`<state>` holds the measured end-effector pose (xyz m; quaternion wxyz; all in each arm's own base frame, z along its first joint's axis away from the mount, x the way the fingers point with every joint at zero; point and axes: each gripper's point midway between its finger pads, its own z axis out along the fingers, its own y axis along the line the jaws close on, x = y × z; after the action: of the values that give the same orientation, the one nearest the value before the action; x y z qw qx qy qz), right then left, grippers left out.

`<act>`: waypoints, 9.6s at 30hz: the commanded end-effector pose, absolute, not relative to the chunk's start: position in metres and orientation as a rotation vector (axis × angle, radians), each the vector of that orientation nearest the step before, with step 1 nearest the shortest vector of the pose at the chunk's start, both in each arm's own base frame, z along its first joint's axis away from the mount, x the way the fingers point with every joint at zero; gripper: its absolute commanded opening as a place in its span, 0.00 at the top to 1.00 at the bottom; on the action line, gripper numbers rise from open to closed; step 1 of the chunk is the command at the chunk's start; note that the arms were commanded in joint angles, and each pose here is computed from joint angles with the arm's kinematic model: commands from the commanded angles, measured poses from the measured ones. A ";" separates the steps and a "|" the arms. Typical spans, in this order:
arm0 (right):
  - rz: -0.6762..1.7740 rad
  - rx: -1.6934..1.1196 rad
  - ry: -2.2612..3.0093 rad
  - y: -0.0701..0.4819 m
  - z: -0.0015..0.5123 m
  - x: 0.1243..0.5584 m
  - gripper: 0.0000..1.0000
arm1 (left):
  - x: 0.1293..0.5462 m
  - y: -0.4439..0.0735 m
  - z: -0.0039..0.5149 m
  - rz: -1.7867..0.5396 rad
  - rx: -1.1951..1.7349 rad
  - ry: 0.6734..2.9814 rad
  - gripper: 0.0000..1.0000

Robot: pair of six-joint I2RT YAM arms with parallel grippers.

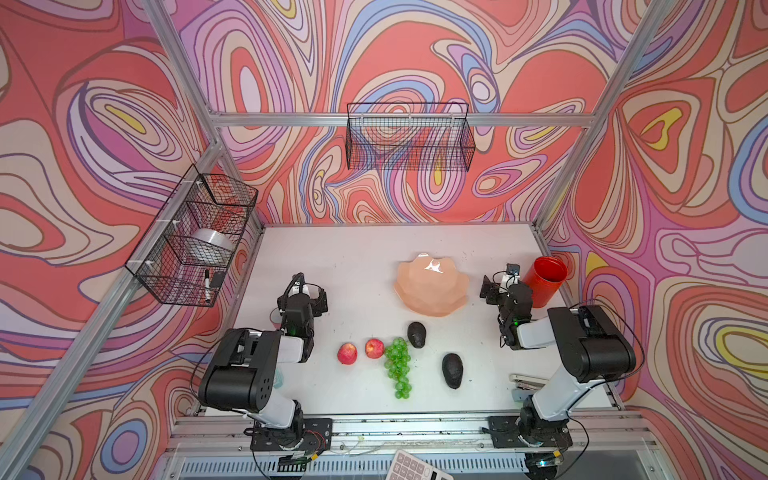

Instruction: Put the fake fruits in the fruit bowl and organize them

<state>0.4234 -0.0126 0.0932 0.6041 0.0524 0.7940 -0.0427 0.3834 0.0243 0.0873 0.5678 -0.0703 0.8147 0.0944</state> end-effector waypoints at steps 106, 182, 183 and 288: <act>0.079 0.002 2.440 0.207 0.182 0.343 0.52 | 0.366 0.015 0.270 0.044 -0.344 1.955 0.02; 0.250 0.054 2.310 0.177 0.201 0.405 0.02 | 0.190 -0.115 0.090 -0.269 -0.291 2.835 0.10; 0.249 0.052 2.310 0.177 0.200 0.403 0.02 | 0.190 -0.115 0.085 -0.244 -0.286 2.847 0.10; 0.315 0.102 2.417 0.138 0.175 0.283 0.05 | 0.409 -0.346 0.172 -0.527 0.112 2.491 0.24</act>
<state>0.2986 0.1307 0.1843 0.3689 0.0518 0.9206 0.1173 0.3977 -0.3548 0.1191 0.2224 0.0601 0.9565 -0.1788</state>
